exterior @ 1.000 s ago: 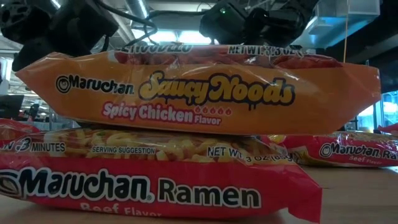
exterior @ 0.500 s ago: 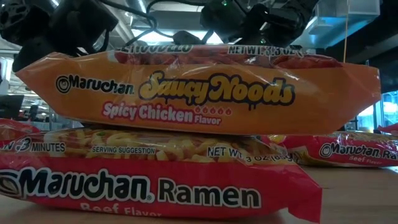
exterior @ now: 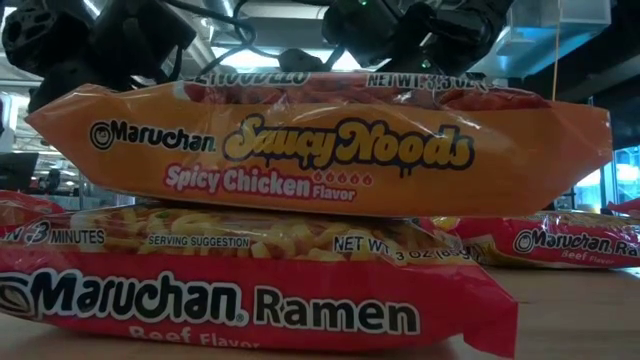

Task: Sort Maruchan noodles
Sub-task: Put the black noodle pack into the right transparent bin

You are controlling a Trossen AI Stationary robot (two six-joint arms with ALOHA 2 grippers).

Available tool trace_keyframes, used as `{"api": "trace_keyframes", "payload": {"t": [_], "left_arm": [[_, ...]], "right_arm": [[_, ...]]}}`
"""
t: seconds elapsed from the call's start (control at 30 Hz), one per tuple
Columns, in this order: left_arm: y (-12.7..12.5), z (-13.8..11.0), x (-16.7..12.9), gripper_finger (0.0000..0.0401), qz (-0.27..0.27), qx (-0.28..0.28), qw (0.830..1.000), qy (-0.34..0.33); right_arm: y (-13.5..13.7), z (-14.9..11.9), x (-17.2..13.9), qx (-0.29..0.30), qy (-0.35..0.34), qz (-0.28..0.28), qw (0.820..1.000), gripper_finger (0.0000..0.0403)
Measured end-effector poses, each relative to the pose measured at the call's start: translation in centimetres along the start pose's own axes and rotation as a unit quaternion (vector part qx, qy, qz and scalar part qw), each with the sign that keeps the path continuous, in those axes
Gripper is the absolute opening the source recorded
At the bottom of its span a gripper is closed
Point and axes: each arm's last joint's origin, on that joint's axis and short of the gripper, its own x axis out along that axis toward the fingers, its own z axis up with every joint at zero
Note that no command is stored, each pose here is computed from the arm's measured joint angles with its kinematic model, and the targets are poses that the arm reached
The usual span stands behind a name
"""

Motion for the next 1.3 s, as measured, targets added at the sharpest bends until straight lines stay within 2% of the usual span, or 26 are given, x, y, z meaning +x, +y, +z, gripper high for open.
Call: {"api": "trace_keyframes", "payload": {"t": [0.13, 0.23, 0.57, 0.77, 0.93, 1.03, 1.3], "left_arm": [[-0.2, 0.4, 0.0, 0.0112, -0.011, 0.012, 1.000, -0.018], [-0.3, 0.5, 0.0, 0.0112, -0.014, 0.020, 0.999, -0.021], [-0.1, 0.1, 0.0, 0.0112, -0.014, 0.029, 0.999, 0.004], [-0.3, 0.2, -0.3, 0.0112, -0.036, 0.029, 0.999, 0.011], [-0.5, 1.1, -1.3, 0.0112, -0.062, 0.025, 0.998, 0.013], [-0.2, 1.2, -1.9, 0.0112, -0.058, 0.032, 0.997, 0.029], [-0.1, 1.5, -2.5, 0.0112, -0.058, 0.034, 0.997, 0.036]], "right_arm": [[-0.3, -0.4, 0.8, 0.014, 0.010, 0.018, 1.000, 0.0311], [-0.6, -0.8, 1.1, 0.016, 0.023, 0.020, 0.999, 0.0290], [-0.6, -0.4, 1.1, -0.013, 0.015, 0.025, 0.999, 0.0160], [-0.3, -0.2, 0.5, -0.047, 0.019, 0.026, 0.998, 0.0106], [0.6, 0.7, -1.5, -0.094, 0.027, 0.011, 0.995, 0.0087], [1.2, 1.4, -3.4, -0.123, 0.030, -0.007, 0.992, 0.0088], [2.4, 2.7, -10.1, -0.208, 0.058, -0.078, 0.973, 0.0087]]}}
